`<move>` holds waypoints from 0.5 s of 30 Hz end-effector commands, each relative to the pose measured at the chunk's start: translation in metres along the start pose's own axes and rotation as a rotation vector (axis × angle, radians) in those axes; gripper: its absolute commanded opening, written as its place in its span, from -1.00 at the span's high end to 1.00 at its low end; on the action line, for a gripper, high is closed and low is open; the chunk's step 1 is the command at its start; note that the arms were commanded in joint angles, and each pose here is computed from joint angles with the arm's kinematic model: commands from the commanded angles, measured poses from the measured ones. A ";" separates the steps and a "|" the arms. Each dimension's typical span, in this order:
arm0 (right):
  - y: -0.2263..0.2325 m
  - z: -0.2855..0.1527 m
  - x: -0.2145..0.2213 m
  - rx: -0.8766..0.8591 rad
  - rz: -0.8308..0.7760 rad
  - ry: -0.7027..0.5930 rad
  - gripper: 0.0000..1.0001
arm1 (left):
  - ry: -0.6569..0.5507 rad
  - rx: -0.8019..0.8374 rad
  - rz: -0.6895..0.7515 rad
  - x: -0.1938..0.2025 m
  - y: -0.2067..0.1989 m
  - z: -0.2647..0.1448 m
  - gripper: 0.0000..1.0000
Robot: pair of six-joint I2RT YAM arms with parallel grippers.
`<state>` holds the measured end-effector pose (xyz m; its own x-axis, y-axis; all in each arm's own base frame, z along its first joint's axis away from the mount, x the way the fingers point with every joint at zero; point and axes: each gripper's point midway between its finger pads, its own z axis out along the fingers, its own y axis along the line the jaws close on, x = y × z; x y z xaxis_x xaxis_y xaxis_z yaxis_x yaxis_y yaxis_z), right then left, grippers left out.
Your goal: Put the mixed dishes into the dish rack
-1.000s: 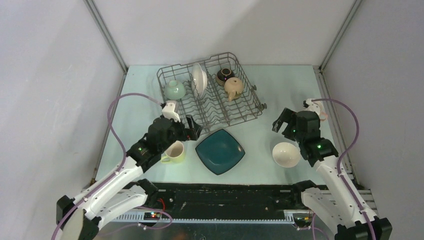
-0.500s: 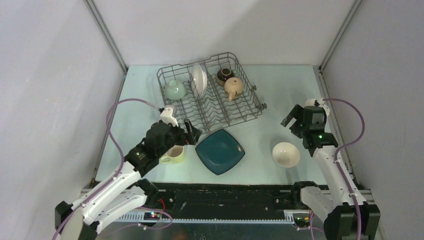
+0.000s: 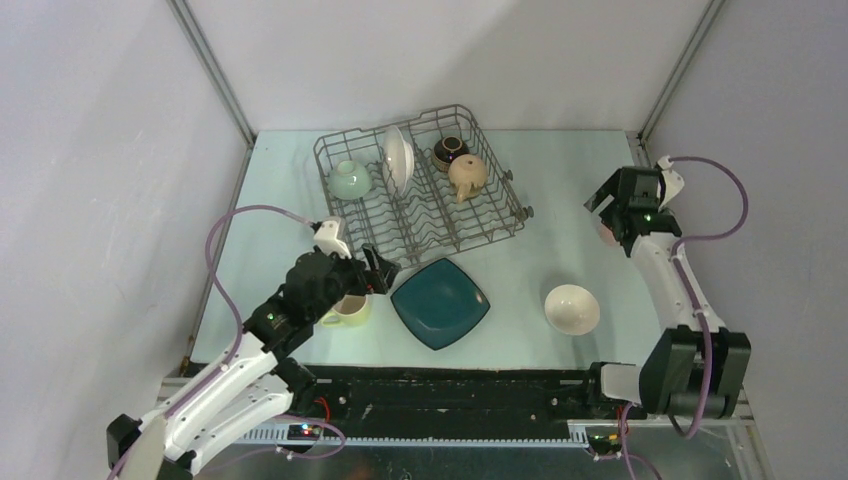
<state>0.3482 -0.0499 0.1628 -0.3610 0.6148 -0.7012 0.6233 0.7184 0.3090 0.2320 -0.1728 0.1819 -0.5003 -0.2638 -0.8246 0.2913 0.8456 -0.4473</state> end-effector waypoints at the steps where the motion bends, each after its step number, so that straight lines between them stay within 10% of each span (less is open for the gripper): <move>1: 0.009 0.016 -0.040 0.045 -0.079 -0.077 -0.99 | -0.074 0.006 -0.033 -0.016 -0.002 -0.003 -0.99; 15: 0.009 0.109 -0.032 0.104 -0.151 0.121 -0.92 | -0.085 0.019 -0.033 -0.015 -0.002 -0.003 -0.99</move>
<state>0.4311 -0.0937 0.1256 -0.5155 0.5356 -0.6689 0.6163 0.7741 0.1448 0.2300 -0.1708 0.1840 -0.4825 -0.2910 -0.8261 0.2916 0.8360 -0.4648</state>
